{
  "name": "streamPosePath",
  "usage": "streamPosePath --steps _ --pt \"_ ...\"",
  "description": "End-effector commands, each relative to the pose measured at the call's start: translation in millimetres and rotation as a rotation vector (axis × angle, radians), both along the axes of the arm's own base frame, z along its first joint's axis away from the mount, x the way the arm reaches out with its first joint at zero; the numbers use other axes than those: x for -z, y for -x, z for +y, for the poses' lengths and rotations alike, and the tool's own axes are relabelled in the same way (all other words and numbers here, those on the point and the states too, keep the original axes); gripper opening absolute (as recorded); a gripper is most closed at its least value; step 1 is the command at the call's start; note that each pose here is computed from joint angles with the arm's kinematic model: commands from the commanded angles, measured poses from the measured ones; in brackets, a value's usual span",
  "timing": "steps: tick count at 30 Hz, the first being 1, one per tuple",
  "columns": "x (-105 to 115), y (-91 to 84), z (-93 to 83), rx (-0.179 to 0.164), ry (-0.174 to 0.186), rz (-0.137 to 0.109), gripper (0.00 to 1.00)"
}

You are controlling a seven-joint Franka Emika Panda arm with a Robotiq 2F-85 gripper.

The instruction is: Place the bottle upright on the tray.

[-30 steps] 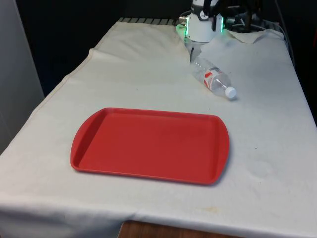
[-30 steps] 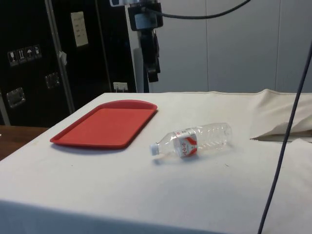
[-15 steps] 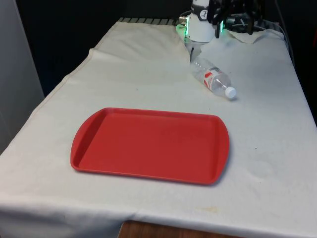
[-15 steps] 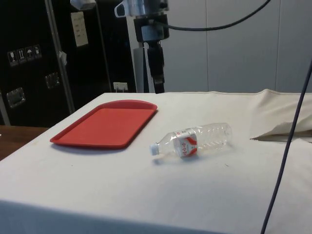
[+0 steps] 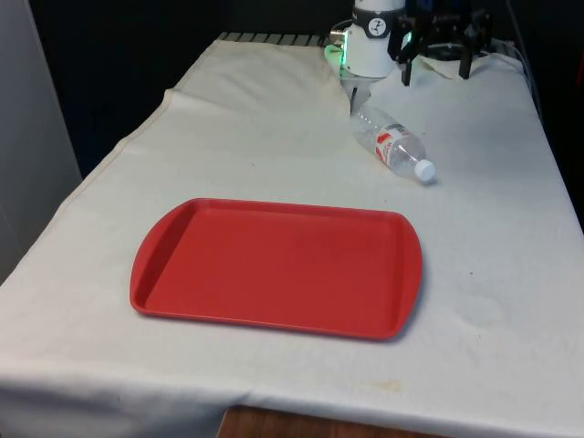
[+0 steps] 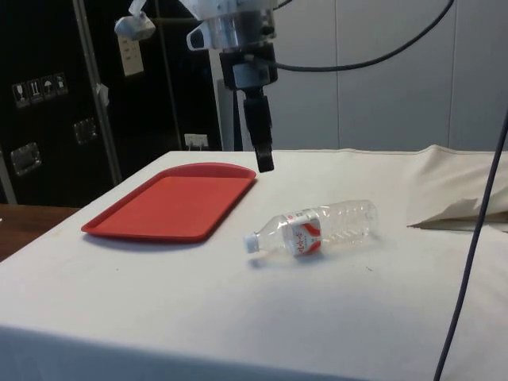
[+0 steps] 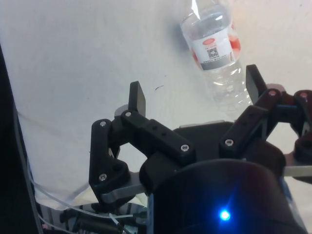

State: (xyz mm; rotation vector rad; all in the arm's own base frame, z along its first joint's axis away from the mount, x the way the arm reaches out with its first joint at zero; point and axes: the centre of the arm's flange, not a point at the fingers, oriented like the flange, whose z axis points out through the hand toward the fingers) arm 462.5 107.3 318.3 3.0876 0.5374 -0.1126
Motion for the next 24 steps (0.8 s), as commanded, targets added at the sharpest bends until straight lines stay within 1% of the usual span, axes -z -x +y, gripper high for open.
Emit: streamPosePath --steps 1,3,4,5,11,12,13,14,15,16,17,18,20,21,22,23,24 --pt "2 -0.5 1.4 -0.001 0.006 0.004 1.00" --pt "6 -0.4 3.8 -0.007 0.011 0.016 1.00" --pt "5 0.0 2.4 -0.006 0.003 0.011 1.00" --pt "7 -0.3 4.3 -0.008 0.012 0.020 1.00" --pt "14 -1.0 8.1 -0.019 0.024 0.051 1.00" --pt "13 -0.2 7.3 -0.019 0.013 0.041 1.00" --pt "14 -1.1 8.1 -0.020 0.027 0.056 1.00" --pt "15 -1.5 8.7 -0.020 0.028 0.062 1.00" --pt "15 -2.0 10.3 -0.021 0.032 0.075 1.00" --pt "15 -2.0 10.3 -0.021 0.032 0.075 1.00" --pt "16 -2.5 10.3 -0.021 0.034 0.081 1.00" --pt "16 -3.5 12.5 -0.023 0.038 0.096 1.00" --pt "16 -4.4 13.8 -0.022 0.041 0.111 1.00" --pt "15 -4.2 13.1 -0.025 0.029 0.103 1.00" --pt "15 -5.0 13.3 -0.024 0.031 0.111 1.00" --pt "16 -6.0 15.2 -0.022 0.044 0.127 1.00" --pt "16 -7.6 16.6 -0.022 0.048 0.142 1.00"
